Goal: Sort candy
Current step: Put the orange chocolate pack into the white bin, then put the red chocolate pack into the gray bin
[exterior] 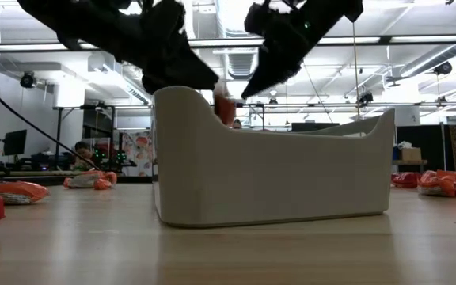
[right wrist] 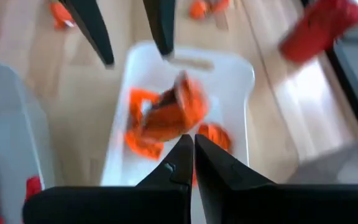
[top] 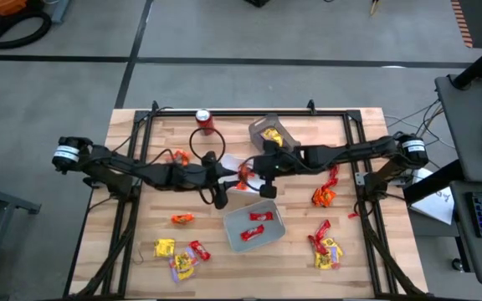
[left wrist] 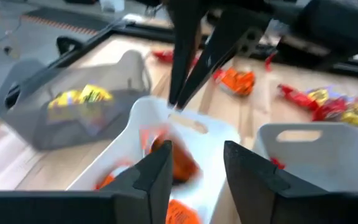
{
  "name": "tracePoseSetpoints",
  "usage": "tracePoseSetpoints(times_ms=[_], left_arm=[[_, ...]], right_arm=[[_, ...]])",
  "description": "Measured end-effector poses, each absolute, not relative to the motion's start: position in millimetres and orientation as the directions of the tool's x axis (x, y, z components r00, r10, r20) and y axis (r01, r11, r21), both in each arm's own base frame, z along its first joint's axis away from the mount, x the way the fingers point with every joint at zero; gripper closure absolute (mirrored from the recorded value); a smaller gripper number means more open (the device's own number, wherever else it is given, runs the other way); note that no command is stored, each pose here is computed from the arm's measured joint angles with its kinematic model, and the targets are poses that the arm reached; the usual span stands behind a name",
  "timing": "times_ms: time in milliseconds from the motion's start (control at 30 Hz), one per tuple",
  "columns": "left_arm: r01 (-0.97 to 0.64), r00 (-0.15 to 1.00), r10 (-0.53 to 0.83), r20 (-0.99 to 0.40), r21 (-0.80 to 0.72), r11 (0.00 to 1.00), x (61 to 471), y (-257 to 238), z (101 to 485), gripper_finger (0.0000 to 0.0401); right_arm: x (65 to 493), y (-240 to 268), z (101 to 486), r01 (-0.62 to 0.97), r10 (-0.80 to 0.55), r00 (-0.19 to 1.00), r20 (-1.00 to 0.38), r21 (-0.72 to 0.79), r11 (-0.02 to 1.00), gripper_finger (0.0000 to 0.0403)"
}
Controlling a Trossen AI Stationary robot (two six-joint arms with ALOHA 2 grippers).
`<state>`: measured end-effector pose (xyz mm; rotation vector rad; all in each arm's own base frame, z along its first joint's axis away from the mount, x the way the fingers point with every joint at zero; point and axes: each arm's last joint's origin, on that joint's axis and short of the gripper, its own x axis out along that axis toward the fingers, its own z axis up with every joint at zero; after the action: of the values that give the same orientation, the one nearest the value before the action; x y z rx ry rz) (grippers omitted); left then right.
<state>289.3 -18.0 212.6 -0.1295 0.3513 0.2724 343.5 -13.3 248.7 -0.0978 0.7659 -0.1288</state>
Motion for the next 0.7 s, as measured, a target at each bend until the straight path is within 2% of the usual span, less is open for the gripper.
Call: tracePoseSetpoints(times_ms=[167,367,700], left_arm=[[-0.309,0.865,0.256,-0.430,-0.057,0.949,286,-13,206,0.0262],[-0.345,0.799,0.265,-0.540,-0.050,0.937,268,-11,207,0.0262],[-0.571,0.541,0.299,-0.786,-0.083,0.817,224,-1,201,0.0262]], right_arm=[[337,-20,242,0.142,-0.166,0.646,-0.746,-0.096,0.985,0.0394],[336,-19,242,0.137,-0.161,0.637,-0.754,-0.094,0.986,0.0394],[336,-19,241,0.146,-0.158,0.636,-0.755,-0.083,0.986,0.0394]])
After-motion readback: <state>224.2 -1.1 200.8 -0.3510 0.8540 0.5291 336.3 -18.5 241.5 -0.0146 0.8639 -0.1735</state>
